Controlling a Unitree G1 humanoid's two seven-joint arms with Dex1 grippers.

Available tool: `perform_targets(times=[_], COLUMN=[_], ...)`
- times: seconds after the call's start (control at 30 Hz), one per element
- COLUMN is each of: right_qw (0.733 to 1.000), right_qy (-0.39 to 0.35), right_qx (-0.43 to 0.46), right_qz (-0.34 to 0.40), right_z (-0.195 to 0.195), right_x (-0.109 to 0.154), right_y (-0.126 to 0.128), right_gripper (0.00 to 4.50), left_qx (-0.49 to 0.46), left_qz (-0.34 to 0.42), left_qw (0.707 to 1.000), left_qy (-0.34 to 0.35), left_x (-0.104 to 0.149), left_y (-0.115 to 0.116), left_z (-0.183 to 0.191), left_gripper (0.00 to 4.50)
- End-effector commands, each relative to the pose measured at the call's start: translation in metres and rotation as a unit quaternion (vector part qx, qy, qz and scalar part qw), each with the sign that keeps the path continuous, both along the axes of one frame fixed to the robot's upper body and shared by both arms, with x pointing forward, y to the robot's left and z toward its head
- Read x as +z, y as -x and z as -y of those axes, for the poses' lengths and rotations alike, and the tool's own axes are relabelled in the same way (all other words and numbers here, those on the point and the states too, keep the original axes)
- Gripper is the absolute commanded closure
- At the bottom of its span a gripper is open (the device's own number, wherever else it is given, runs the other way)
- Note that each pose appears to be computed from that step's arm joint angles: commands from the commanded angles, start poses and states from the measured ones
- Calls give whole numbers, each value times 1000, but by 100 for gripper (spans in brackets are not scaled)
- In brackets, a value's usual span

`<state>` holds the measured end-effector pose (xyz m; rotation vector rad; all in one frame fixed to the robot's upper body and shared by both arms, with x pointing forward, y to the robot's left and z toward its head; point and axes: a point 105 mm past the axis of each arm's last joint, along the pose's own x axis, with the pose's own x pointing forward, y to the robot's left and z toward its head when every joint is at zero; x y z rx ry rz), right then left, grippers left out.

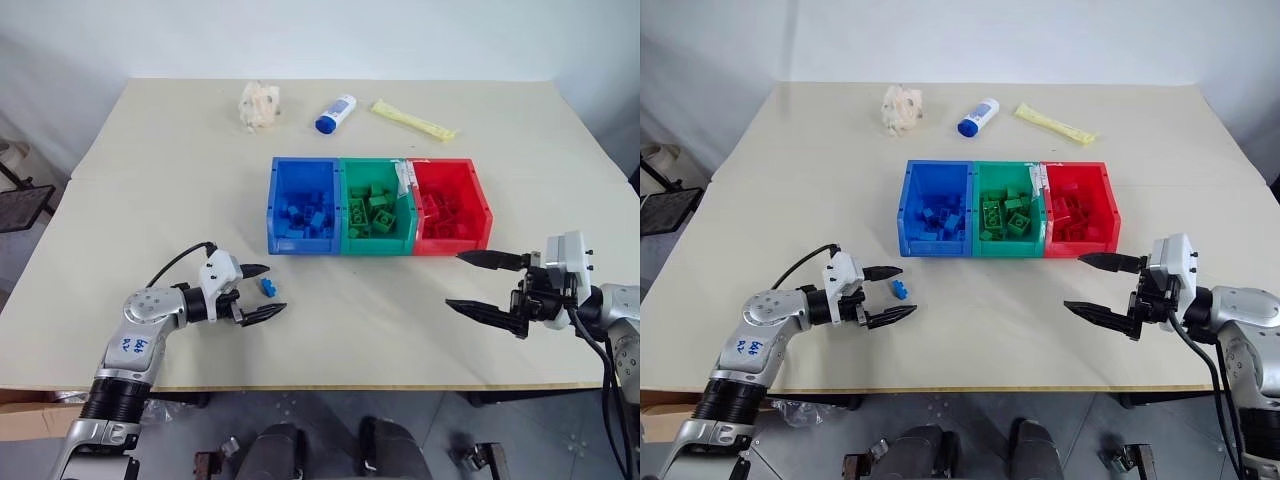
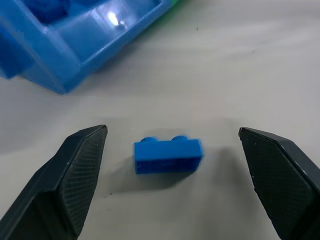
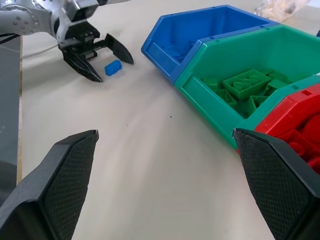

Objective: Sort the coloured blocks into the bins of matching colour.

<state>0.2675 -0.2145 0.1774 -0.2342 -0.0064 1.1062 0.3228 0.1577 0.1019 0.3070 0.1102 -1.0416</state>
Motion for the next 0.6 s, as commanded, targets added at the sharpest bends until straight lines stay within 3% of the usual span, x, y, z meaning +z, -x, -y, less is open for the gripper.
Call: perform_targets(times=[0.03,0.33,0.43,0.6], right_qw=[1000,999,999,999], right_qy=[-2,-6,-8,-12], right_qx=[-2,-9,-11,-26], right_qz=[27,31,33,39], right_z=[3,3,4,6], right_x=[13,14,14,14], right_y=[7,9,10,12], right_gripper=[0,0,0,0], left_qx=[-7,-12,-21,-45], left_qz=[-2,0,5,54], left_qw=[1000,1000,1000,997], left_qy=[1,17,21,28], left_x=[-1,5,13,55], left_y=[-1,-7,-6,-6], left_z=[-2,3,8,18], left_gripper=[40,303,305,305])
